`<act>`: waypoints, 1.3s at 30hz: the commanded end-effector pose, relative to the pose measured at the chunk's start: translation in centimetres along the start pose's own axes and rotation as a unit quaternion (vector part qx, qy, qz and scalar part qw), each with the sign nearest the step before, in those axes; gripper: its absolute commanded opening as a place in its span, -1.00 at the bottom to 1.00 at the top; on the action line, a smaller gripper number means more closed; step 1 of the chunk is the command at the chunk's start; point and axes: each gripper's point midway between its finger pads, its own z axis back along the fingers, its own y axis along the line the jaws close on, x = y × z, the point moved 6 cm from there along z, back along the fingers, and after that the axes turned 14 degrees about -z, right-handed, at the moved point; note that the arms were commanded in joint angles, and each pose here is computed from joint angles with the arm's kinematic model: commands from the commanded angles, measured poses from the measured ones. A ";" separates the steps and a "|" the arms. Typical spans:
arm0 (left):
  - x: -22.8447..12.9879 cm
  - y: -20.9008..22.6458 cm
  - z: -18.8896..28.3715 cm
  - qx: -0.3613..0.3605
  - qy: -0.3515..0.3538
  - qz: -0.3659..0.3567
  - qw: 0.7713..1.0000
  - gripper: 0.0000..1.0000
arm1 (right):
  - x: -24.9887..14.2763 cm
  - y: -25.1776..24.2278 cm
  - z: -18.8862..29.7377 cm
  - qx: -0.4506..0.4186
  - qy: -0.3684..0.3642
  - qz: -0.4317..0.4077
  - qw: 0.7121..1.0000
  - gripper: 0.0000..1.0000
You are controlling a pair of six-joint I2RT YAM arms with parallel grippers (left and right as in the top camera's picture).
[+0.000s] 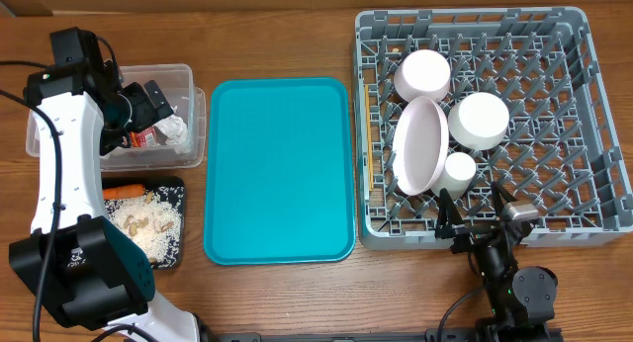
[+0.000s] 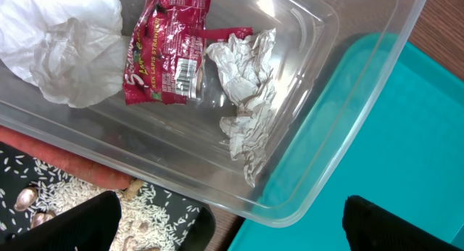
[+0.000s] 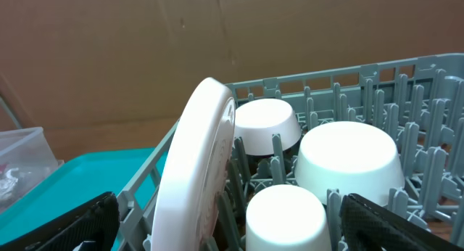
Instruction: Sort waste into correct bins and load items into the dishwasher
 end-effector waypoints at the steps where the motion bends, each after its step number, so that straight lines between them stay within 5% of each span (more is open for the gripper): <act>1: 0.0 -0.3 -0.5 -0.005 0.005 -0.002 1.000 0.99 | 0.0 -0.4 0.0 -0.013 -0.008 0.005 1.000 1.00; 10: 0.0 -0.3 -0.5 -0.005 0.005 -0.002 1.000 1.00 | 0.0 -0.5 0.0 -0.014 -0.008 0.013 1.000 1.00; 18: 0.0 -0.3 -0.5 -0.005 0.005 -0.002 1.000 1.00 | 0.0 -0.5 0.0 -0.018 -0.006 0.149 0.989 1.00; 39: 0.0 -0.3 -0.5 -0.005 0.005 -0.002 1.000 1.00 | 0.1 -0.7 0.0 -0.026 -0.009 0.139 0.990 1.00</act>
